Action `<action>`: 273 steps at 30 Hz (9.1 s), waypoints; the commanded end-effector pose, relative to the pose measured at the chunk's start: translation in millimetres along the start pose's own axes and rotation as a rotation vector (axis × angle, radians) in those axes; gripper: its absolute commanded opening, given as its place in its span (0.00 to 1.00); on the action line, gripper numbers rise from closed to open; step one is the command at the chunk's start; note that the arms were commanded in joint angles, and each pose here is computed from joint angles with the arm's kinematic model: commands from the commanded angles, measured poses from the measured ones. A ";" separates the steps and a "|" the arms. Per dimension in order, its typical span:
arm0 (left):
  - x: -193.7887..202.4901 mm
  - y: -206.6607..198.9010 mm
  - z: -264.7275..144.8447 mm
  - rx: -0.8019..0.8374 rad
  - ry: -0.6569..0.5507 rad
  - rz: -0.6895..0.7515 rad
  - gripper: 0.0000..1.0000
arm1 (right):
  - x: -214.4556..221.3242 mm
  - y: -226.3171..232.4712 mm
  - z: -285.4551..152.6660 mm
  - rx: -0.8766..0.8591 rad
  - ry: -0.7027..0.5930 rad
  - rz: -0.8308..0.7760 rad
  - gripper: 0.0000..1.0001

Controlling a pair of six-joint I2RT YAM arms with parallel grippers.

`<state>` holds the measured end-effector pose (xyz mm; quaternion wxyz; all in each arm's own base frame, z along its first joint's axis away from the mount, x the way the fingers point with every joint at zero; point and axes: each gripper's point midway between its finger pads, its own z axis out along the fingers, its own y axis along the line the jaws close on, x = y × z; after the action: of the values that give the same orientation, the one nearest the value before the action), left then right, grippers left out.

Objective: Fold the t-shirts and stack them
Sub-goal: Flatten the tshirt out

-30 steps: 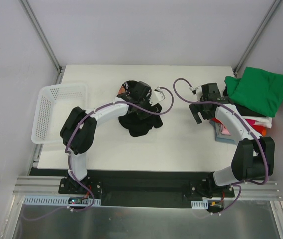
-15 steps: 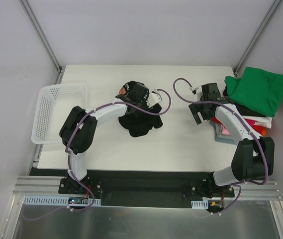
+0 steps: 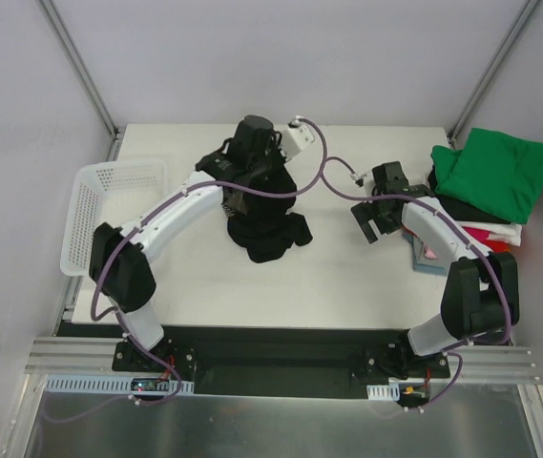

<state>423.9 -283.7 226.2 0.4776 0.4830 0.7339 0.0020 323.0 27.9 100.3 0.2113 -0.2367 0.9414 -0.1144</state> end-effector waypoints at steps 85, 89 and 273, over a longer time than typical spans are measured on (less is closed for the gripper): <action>-24.6 213.1 -149.9 -0.689 -0.010 -0.006 0.00 | -115.9 211.6 25.1 -0.342 -0.049 -0.574 0.67; -22.5 214.1 -149.4 -0.694 -0.005 -0.005 0.00 | -114.8 216.3 28.1 -0.362 -0.051 -0.579 0.66; -71.4 145.5 -517.8 -0.789 -0.783 -0.364 0.00 | -44.3 -112.4 -492.6 0.373 -1.318 0.140 0.01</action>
<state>178.9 -35.3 611.7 0.8350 0.1254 0.5356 -0.0093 191.5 20.3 573.6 0.7652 -0.1813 0.6104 -0.0947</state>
